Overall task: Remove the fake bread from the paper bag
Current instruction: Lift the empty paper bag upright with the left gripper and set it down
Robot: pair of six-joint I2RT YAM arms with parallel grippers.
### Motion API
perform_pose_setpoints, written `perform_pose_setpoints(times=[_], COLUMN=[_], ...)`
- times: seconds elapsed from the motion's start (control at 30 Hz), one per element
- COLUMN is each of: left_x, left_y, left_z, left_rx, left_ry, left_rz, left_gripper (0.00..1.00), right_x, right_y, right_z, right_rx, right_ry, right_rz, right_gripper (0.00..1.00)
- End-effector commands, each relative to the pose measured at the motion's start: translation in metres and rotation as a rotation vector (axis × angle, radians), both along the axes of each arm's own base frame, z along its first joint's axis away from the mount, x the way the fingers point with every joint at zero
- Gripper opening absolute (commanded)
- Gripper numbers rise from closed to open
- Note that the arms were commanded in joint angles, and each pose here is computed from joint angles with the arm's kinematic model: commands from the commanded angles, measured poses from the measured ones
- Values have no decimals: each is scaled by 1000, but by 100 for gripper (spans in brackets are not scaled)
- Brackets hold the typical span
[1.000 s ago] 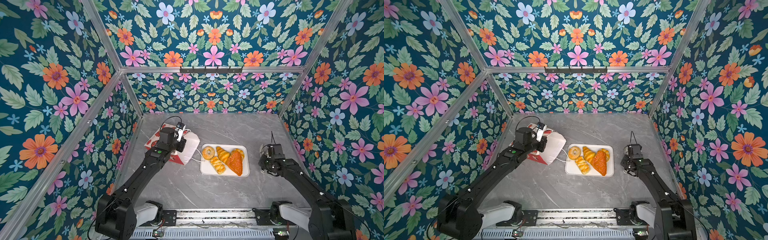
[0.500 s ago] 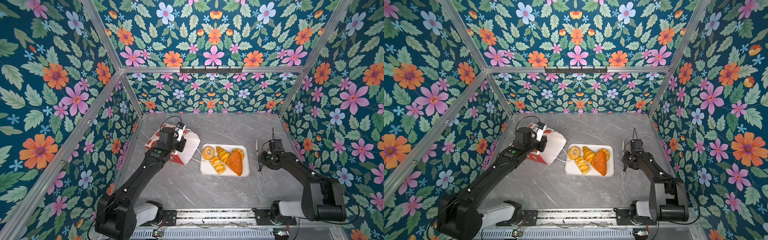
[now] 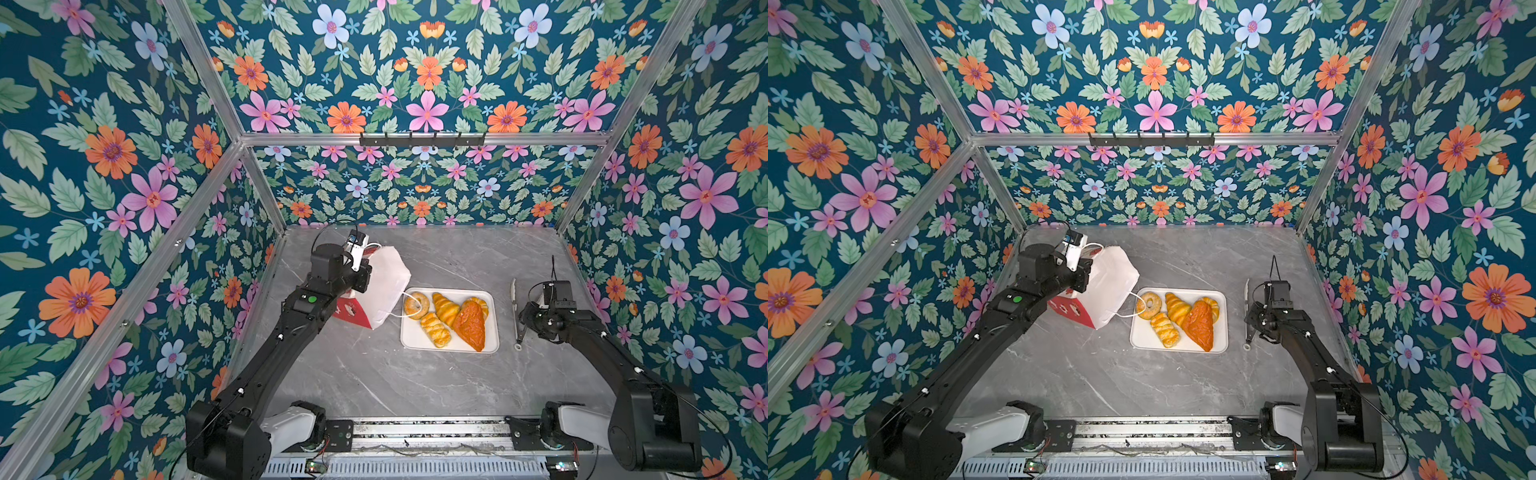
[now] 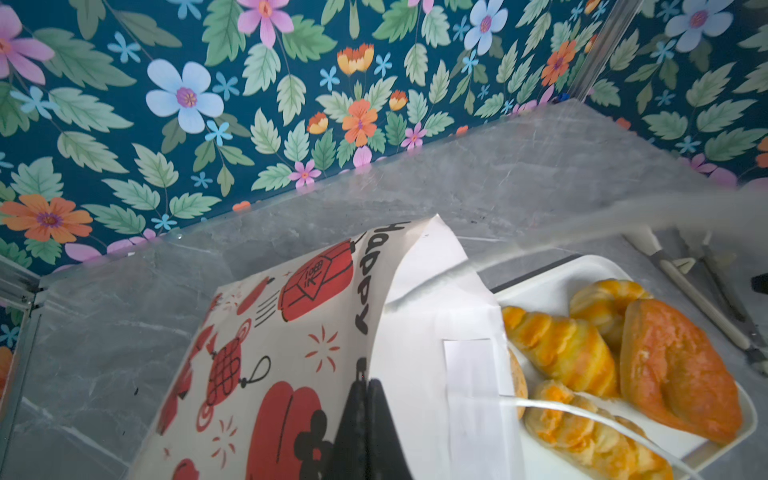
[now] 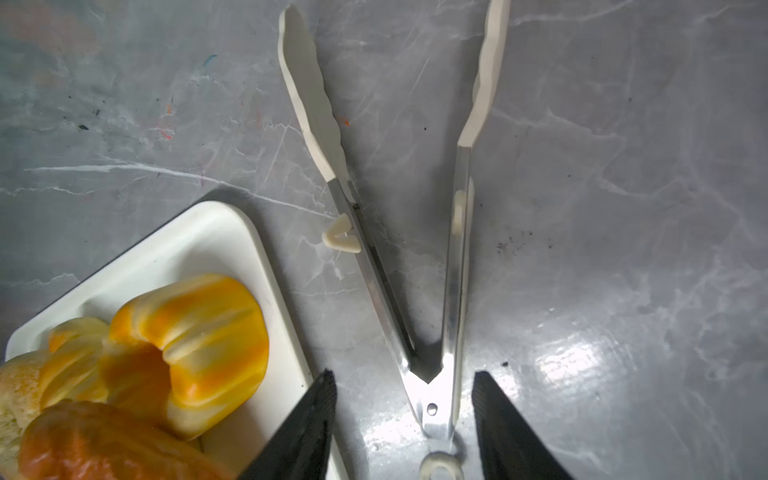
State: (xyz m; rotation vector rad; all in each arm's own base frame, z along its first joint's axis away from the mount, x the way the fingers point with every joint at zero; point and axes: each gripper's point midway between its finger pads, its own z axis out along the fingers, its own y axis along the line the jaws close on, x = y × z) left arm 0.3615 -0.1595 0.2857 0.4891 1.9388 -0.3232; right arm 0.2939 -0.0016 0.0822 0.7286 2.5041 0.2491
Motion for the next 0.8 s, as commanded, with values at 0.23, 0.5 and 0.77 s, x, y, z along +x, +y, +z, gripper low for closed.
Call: perform_pose_setpoints(times=[0.23, 0.5, 0.77], left_x=[6, 16, 26], left_y=[-10, -14, 5], left_z=[46, 23, -5], left_rx=[-233, -285, -210], left_ry=[84, 156, 178], left_rz=[59, 90, 183], left_gripper=[0, 0, 0], right_x=[-9, -11, -14], right_y=[4, 7, 9], right_z=[24, 26, 23], right_rx=[20, 34, 44], right_ry=[-64, -77, -82], right_rz=[2, 13, 13], right_gripper=[55, 55, 55])
